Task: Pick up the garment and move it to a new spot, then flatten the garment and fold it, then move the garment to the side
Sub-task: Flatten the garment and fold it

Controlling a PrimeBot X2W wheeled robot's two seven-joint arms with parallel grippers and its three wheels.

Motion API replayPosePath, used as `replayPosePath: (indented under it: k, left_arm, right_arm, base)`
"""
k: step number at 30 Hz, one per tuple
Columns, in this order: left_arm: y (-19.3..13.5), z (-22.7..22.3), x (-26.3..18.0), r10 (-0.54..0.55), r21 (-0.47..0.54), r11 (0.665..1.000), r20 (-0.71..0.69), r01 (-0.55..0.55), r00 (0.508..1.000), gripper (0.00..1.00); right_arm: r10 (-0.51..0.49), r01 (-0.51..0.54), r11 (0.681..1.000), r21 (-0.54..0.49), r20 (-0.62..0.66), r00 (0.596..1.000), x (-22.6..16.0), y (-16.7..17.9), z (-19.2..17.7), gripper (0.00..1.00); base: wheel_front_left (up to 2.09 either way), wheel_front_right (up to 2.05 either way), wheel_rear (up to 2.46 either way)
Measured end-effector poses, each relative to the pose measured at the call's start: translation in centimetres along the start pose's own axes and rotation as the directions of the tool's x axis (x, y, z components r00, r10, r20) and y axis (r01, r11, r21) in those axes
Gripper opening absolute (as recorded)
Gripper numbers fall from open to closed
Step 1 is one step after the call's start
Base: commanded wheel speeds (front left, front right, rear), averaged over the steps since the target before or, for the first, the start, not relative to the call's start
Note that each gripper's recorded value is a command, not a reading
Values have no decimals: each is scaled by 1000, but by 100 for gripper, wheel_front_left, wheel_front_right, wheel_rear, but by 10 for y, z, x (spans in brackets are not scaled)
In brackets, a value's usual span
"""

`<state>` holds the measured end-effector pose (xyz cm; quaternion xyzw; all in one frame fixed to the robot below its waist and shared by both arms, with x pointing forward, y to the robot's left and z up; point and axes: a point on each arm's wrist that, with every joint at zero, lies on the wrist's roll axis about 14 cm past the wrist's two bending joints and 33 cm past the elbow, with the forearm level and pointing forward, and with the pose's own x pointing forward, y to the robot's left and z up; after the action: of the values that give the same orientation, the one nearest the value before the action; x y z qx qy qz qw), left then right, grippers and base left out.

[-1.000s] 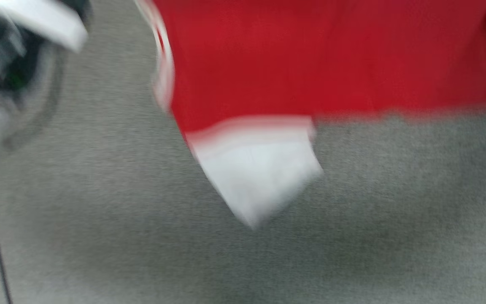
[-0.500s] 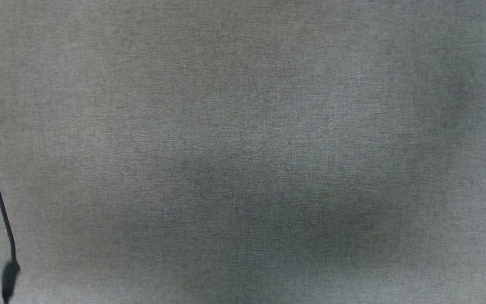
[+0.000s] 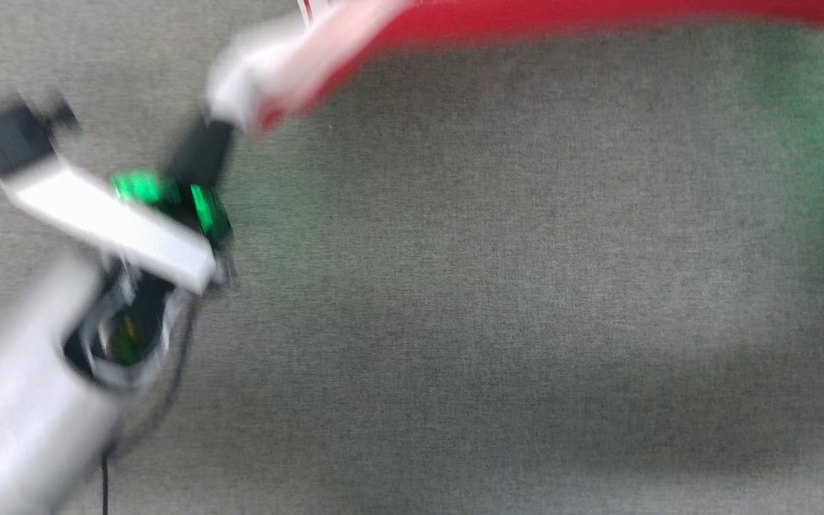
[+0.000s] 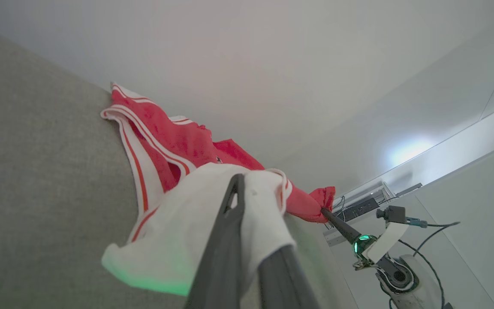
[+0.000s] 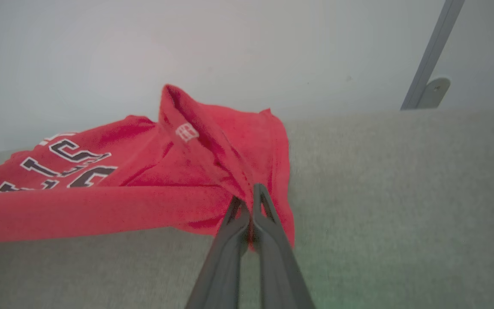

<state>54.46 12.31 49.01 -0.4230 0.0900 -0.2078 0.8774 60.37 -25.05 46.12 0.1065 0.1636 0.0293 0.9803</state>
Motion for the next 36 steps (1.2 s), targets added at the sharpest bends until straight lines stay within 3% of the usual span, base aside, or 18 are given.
replayPosePath:
  k: [7,20,28,36]
  left_arm:
    - [-8,-49,-68,37,-52,998,-92,-42,995,0]
    - [-37,-86,-152,58,-75,995,-161,-70,985,0]
    - [-46,-88,-155,27,-40,999,-174,-34,984,0]
    - [-56,-64,-105,-91,38,994,-161,98,983,0]
  right_arm:
    - [35,-31,999,21,-199,979,-66,-4,-75,0]
    - [13,8,997,77,-278,960,-161,-11,-104,0]
    - [-10,42,993,113,-267,964,-182,-11,-103,0]
    - [-15,44,987,152,-183,983,-156,-9,-81,0]
  base:
    - [0,0,0]
    - [0,0,0]
    - [0,0,0]
    - [0,0,0]
